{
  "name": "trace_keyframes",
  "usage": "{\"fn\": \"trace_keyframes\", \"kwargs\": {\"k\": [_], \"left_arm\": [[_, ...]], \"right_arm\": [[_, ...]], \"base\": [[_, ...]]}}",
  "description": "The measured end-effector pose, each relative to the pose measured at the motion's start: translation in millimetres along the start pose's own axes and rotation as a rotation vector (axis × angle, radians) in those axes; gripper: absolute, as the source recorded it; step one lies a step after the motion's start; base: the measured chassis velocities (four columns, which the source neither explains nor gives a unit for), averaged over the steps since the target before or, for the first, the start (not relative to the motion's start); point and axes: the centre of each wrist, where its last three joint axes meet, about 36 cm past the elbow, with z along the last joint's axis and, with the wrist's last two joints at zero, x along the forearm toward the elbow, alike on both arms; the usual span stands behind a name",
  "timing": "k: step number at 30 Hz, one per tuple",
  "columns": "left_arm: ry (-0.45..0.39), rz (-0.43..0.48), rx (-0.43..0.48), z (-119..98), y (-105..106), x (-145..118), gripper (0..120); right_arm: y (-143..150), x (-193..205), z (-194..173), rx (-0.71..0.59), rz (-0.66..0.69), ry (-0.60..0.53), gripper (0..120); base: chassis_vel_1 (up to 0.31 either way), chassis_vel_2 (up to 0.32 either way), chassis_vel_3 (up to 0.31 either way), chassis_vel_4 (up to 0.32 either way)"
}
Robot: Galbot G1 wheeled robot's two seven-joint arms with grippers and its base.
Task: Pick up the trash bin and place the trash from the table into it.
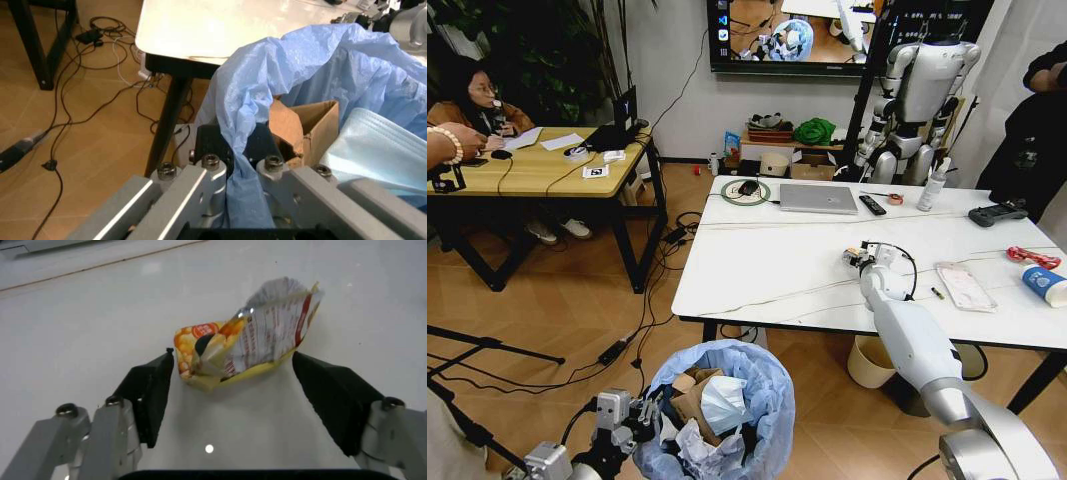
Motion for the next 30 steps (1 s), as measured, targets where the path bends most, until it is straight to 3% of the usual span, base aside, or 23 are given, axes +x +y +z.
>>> {"fn": "trace_keyframes", "kwargs": {"k": [3, 6, 10, 18, 30], "left_arm": [[-0.001, -0.001, -0.001, -0.2, 0.3, 0.1, 0], [-0.001, -0.002, -0.001, -0.4, 0.4, 0.3, 0], [-0.002, -0.003, -0.003, -1.0, 0.5, 0.8, 0], [-0.003, -0.002, -0.002, -1.0, 0.4, 0.7, 0], [-0.003, -0.003, -0.001, -0.6, 0.1, 0.7, 0]], "right_arm": [[0.9, -1.1, 0.4, 0.0, -0.009, -0.002, 52], [1.2, -1.6, 0.6, 0.0, -0.014, -0.004, 45], [0.5, -2.8, 0.8, 0.0, -0.024, -0.009, 26], [-2.1, -3.3, 1.4, 0.0, -0.03, -0.014, 1], [-5.3, -3.6, 2.8, 0.001, -0.032, -0.016, 0]], "base": [[0.0, 0.0, 0.0, 0.0], [0.0, 0.0, 0.0, 0.0], [0.0, 0.0, 0.0, 0.0], [0.0, 0.0, 0.0, 0.0], [0.0, 0.0, 0.0, 0.0]]}}
